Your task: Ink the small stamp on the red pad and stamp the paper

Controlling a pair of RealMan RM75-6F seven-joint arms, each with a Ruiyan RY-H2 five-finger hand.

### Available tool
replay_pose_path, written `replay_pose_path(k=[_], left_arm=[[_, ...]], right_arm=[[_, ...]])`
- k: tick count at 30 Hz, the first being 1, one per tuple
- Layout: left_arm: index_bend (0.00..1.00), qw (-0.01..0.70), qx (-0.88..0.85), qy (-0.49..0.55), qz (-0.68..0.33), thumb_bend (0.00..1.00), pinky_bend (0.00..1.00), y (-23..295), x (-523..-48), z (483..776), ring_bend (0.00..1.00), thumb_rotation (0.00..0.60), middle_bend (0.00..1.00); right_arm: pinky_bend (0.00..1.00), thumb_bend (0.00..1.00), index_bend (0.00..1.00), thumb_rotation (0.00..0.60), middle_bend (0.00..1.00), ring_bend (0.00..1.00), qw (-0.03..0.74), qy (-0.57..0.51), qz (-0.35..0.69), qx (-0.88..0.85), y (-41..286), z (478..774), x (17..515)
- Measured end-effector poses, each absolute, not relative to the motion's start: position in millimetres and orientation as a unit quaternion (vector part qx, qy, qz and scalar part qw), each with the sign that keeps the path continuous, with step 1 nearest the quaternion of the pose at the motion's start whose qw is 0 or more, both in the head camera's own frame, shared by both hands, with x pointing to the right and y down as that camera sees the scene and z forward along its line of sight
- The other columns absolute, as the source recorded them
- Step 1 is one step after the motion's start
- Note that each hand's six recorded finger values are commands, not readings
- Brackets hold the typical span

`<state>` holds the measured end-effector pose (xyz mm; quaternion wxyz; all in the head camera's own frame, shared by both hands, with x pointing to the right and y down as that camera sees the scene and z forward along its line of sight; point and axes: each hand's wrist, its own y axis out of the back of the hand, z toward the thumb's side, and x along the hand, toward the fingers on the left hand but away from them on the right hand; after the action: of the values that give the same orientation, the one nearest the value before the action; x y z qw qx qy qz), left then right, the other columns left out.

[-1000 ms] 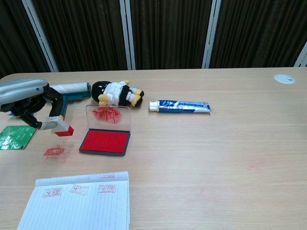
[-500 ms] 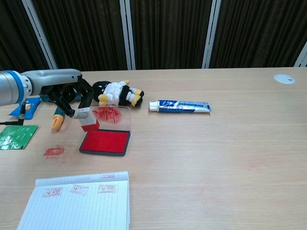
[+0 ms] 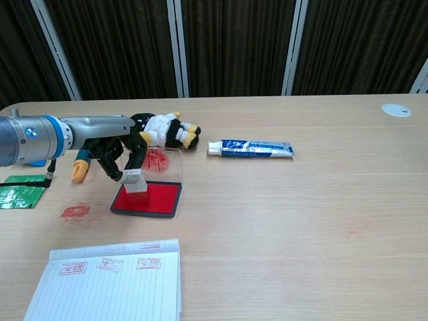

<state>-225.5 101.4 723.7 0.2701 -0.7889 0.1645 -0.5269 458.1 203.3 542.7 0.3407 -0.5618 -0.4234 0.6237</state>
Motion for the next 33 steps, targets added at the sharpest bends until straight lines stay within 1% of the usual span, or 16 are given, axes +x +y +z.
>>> replay_pose_path(k=[12,27,33], left_arm=[[0.59,0.278,-0.781,0.161,-0.535,0.56,0.84,104.3,-223.1,732.2,0.77,0.600,0.56],[0.59,0.267,-0.779,0.151,-0.547,0.57,0.84,112.2,-225.5,749.5,0.77,0.600,0.57],[0.59,0.267,-0.779,0.149,-0.547,0.57,0.83,114.8,-224.4,752.1,0.77,0.600,0.57]], right_arm=[[0.00,0.00,0.00,0.600,0.00,0.00,0.339,-0.424,0.624,-0.562,201.8,543.9,458.5],[0.00,0.00,0.00,0.600,0.00,0.00,0.336,-0.424,0.627,-0.560,200.3,546.1,461.2],[0.00,0.00,0.00,0.600,0.00,0.00,0.336,-0.425,0.627,-0.559,199.9,546.1,462.0]])
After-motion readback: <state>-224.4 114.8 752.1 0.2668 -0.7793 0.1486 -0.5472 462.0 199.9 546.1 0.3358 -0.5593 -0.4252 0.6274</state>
